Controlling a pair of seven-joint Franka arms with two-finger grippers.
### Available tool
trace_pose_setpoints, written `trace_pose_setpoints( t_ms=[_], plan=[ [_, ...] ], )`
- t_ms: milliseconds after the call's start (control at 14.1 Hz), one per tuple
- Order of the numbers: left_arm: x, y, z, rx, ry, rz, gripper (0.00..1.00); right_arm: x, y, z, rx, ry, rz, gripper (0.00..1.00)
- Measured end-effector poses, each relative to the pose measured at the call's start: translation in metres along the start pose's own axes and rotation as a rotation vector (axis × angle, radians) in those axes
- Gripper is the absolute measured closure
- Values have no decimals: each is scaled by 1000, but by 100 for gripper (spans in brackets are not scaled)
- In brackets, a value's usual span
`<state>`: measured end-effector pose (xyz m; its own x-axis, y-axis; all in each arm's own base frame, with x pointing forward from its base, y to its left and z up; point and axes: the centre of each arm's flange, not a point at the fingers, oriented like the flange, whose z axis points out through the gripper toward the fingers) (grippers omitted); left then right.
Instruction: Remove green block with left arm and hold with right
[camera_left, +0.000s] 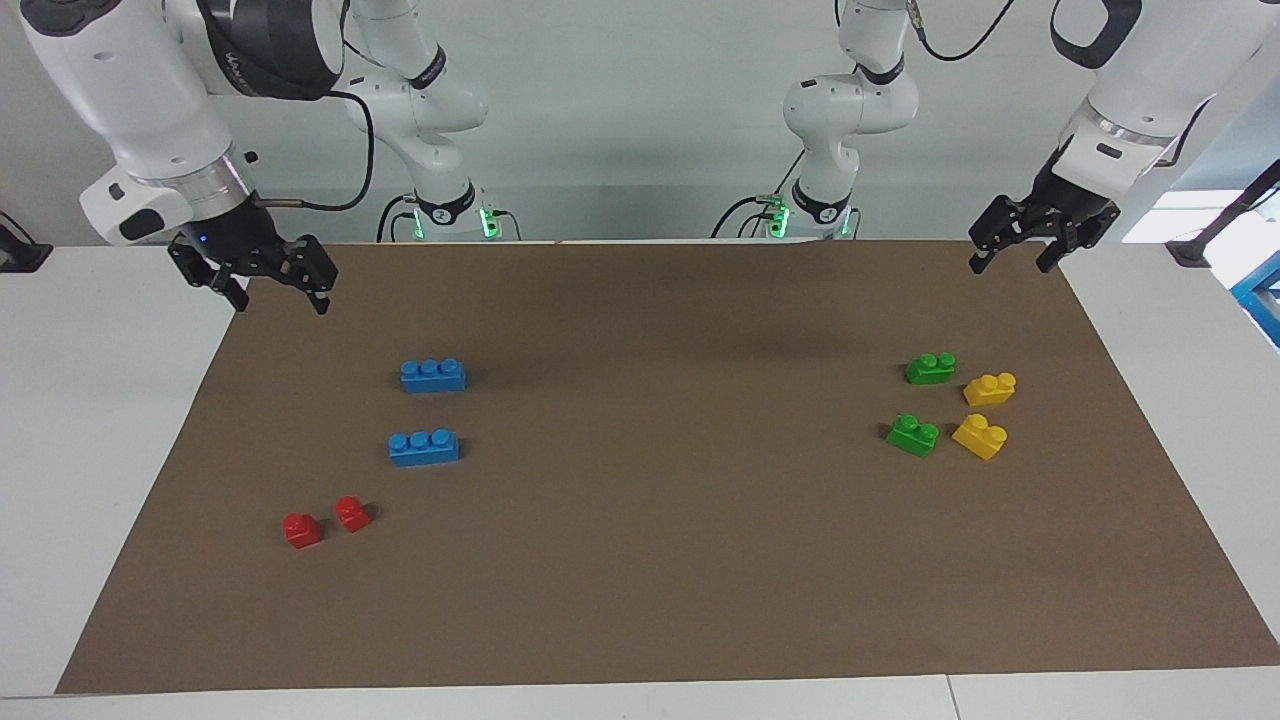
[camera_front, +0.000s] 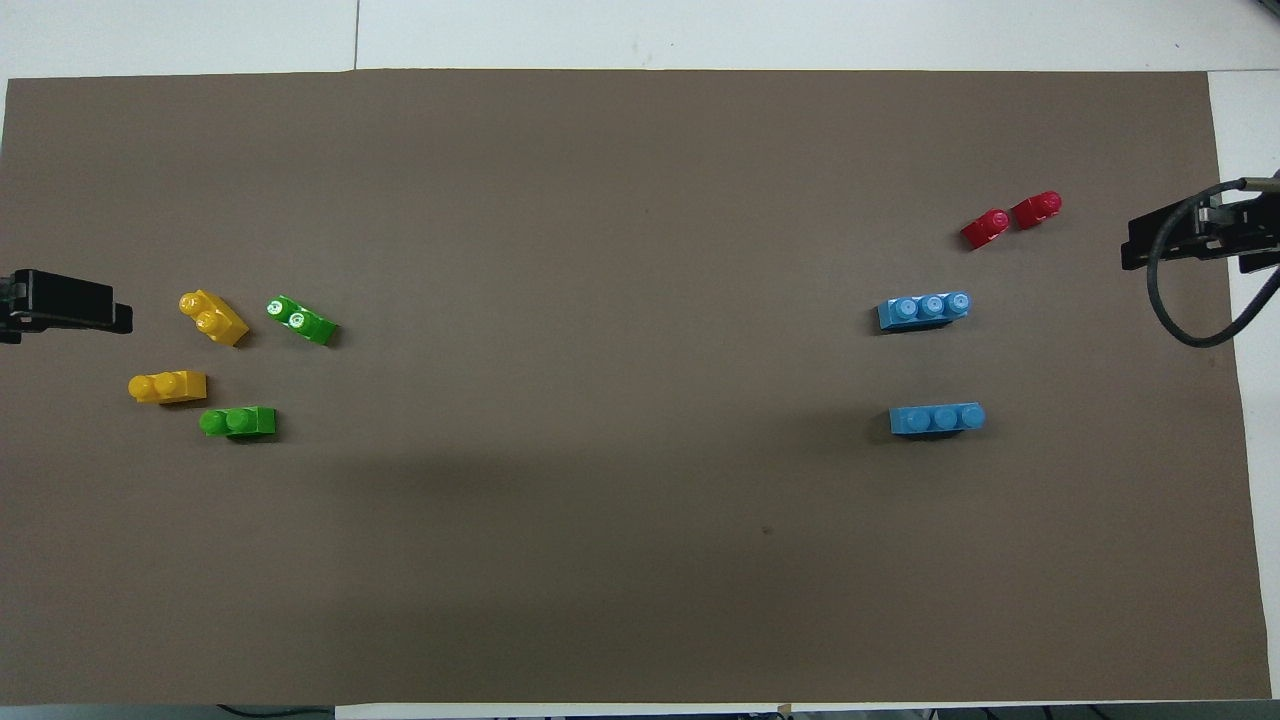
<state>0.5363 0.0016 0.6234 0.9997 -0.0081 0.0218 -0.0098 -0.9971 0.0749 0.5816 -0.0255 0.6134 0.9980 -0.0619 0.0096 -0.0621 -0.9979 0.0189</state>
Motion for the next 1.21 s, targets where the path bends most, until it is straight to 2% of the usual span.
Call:
trace_pose_setpoints(
  t_ms=[427,640,1209],
  plan=[
    [-2,-1,-13,28,-38,4,0,-5,-1,-7,1,-7,-3,0],
    [-2,-1,-21,53,-33,16,0,-15,7,-13,4,-11,8,0],
    [1,0,-22,55,-29,25,0,-33,33,-22,12,-6,27,0]
  ],
)
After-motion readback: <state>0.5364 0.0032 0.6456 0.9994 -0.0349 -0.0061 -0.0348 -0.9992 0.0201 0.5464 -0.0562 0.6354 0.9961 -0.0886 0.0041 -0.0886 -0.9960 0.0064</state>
